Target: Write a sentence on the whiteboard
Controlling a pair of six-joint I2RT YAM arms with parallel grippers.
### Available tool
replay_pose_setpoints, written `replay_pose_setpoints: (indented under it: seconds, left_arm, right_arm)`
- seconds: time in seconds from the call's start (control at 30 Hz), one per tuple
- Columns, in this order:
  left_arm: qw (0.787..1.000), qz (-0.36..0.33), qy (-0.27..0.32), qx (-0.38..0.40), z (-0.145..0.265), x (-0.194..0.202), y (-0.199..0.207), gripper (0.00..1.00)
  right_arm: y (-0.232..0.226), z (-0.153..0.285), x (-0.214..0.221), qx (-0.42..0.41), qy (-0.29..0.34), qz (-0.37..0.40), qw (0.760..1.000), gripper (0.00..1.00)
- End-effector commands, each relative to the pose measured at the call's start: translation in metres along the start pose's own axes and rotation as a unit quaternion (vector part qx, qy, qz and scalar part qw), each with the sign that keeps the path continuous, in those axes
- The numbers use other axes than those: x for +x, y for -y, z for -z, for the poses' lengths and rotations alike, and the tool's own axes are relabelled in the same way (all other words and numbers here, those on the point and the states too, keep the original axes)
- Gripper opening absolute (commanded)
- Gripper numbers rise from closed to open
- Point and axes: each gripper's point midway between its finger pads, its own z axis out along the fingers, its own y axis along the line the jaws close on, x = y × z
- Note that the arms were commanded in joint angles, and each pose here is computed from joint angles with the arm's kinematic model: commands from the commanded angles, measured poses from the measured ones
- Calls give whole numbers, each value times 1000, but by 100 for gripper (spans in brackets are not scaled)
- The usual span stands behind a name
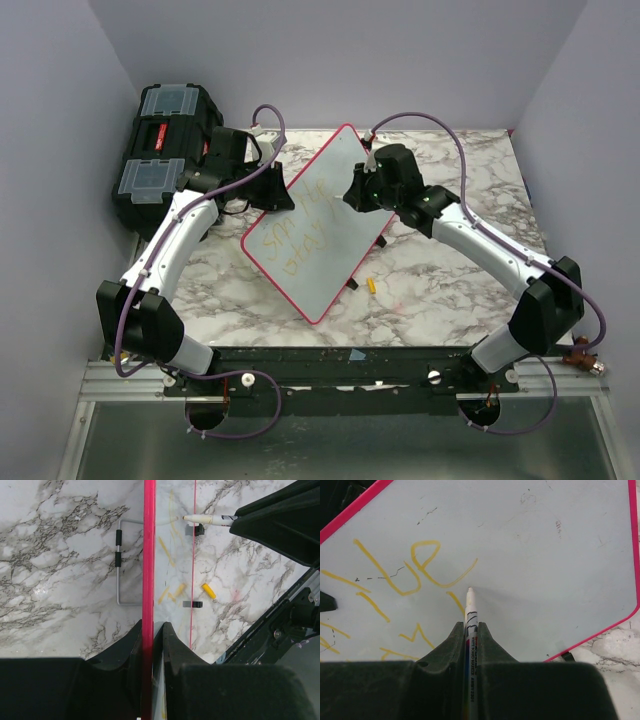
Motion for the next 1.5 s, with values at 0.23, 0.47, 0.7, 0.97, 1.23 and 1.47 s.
replay_pose_setpoints:
  seconds: [0.23, 0.47, 0.7, 0.97, 1.23, 1.47]
  left_arm:
    - [998, -48, 12, -35, -1, -5, -15, 0]
    - [998, -47, 12, -34, -1, -6, -15, 0]
    - [998, -47, 13, -33, -1, -7, -15, 0]
    - [998, -46, 14, -32, -2, -9, -14, 0]
    - [998, -45, 13, -31, -3, -9, -14, 0]
    - [998, -45, 11, -31, -4, -8, -15, 0]
  right_arm:
    - [-7, -11, 5, -18, -11, -6, 1000, 1]
    - [-8, -13, 19, -27, -30, -5, 999, 1]
    - [-8, -9, 33, -33, -47, -8, 998, 1]
    - [-12, -7, 47, -48, -66, -19, 996, 1]
    - [-19, -5, 47, -71, -66, -14, 995, 1]
    - [-23, -5, 49, -84, -66, -15, 994, 1]
